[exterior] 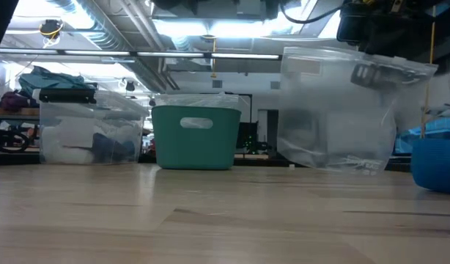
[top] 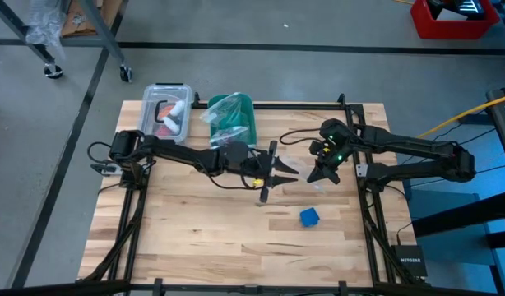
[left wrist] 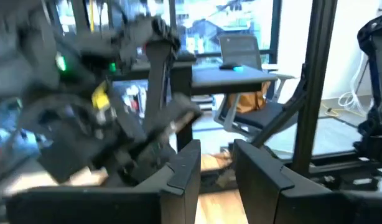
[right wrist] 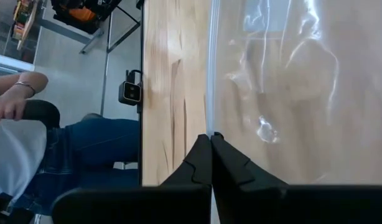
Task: Roll bandage
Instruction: Open the transparent zip bag
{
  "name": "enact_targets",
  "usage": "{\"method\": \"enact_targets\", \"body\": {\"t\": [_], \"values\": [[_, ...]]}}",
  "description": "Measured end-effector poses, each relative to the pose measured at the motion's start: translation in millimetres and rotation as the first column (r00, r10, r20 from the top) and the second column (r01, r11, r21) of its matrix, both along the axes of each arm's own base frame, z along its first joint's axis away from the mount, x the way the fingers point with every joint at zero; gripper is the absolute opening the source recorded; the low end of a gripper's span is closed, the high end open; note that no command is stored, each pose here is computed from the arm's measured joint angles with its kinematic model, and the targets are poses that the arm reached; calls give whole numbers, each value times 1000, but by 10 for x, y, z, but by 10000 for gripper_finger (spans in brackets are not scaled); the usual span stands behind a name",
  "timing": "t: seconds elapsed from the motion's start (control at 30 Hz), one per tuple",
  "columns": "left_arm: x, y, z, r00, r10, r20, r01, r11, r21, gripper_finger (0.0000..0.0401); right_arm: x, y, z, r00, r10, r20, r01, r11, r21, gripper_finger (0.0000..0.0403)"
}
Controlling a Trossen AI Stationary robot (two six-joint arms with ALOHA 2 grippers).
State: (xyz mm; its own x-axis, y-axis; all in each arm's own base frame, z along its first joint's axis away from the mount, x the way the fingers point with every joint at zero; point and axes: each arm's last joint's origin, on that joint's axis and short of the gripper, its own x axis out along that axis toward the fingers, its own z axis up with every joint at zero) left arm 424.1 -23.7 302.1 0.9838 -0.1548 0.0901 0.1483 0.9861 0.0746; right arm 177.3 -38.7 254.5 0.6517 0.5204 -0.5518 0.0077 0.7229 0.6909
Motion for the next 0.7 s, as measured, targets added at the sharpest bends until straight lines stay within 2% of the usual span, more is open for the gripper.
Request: {"method": "enact_targets", "body": {"t": [0.1, 0.2, 0.3, 0.43, 0.57, 0.7], "values": [[10, 9, 58, 1000, 7, 24, -8, 999, 50, 86, 1, 0, 1, 1000, 0, 2, 0, 1000, -1, 1], [15, 12, 57, 1000, 19, 8, -19, 999, 39, 98, 3, -1, 2, 1000, 0, 3, 0, 1000, -1, 1], [20, 14, 31, 996, 86, -28, -86, 996, 11, 131, 3, -1, 2, 1000, 0, 3, 0, 1000, -1, 1], [21, 0, -15, 986, 147, -73, -145, 989, 31, 185, 4, -1, 3, 1000, 1, 5, -1, 1000, -1, 1], [20, -2, -60, 982, 154, -105, -140, 982, 128, 218, 3, 4, 6, 1000, 14, 10, -14, 1000, 14, 1], [17, 28, -125, 974, 168, -152, -127, 961, 247, 221, 3, 8, 8, 1000, 23, 14, -23, 999, 23, 1]]}}
